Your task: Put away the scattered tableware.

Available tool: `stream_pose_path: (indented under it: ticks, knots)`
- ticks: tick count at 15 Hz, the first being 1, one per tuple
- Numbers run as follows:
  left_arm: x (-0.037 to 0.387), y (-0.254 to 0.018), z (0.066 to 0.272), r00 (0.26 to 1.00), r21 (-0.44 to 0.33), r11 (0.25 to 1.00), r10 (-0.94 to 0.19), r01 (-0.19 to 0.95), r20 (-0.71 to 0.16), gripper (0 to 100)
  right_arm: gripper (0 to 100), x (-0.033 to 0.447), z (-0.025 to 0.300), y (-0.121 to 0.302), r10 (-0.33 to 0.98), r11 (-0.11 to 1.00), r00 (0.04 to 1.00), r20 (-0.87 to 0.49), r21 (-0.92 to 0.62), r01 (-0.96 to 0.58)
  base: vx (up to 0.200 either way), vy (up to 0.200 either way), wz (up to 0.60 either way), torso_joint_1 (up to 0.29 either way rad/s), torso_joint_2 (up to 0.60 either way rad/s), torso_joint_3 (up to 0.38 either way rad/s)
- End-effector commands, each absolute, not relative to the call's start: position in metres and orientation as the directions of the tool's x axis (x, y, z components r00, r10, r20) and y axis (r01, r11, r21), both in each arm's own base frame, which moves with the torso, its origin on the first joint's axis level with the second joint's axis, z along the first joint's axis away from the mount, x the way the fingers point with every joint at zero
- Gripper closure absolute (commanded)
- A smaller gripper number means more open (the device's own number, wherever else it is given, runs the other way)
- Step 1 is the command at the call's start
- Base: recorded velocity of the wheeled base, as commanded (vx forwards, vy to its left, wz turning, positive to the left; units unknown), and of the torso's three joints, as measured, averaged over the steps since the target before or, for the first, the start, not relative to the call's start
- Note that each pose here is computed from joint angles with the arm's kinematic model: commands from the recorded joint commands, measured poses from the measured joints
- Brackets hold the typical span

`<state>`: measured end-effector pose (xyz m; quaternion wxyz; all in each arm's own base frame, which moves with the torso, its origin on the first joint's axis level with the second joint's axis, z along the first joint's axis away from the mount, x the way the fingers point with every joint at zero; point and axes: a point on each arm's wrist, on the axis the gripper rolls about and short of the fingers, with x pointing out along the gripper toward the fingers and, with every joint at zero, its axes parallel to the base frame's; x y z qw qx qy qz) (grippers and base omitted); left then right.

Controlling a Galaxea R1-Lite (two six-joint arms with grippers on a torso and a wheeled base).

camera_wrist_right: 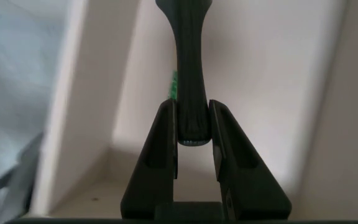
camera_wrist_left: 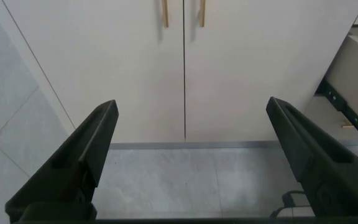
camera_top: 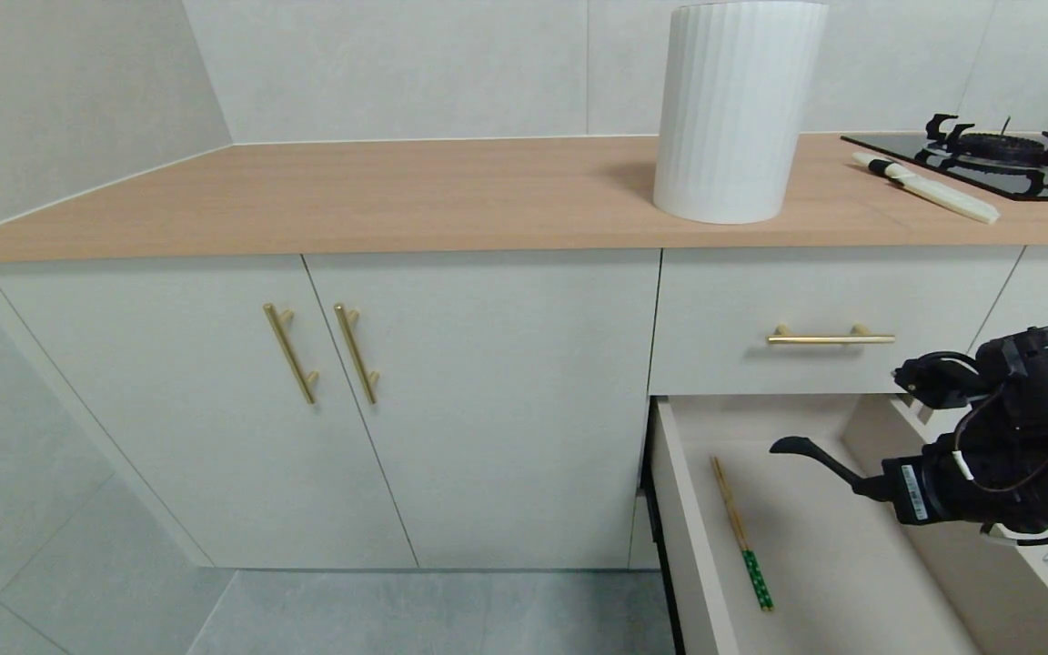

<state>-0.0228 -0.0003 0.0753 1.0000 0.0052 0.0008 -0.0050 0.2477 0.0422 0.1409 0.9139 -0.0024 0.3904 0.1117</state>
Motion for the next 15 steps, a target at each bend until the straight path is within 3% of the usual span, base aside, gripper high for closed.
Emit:
stream_pose_path:
  ticks: [1, 6, 15]
  knots:
    - [-0.023, 0.0, 0.075, 1.0, 0.011, 1.0, -0.009, 0.009, -0.002, 0, 100, 0.255, 0.127, 0.044, 0.186, 0.977, 0.634, -0.751, 0.074, -0.199, 0.0, 0.0, 0.0, 0.0, 0.0, 0.0]
    - [-0.023, 0.0, 0.075, 1.0, 0.011, 1.0, -0.009, 0.009, -0.002, 0, 100, 0.288, 0.083, 0.049, 0.151, 0.984, 0.523, -0.839, 0.077, -0.161, 0.0, 0.0, 0.0, 0.0, 0.0, 0.0]
    - [-0.023, 0.0, 0.075, 1.0, 0.011, 1.0, -0.009, 0.009, -0.002, 0, 100, 0.325, -0.001, 0.046, 0.046, 0.999, 0.495, -0.868, 0.034, -0.033, 0.0, 0.0, 0.0, 0.0, 0.0, 0.0]
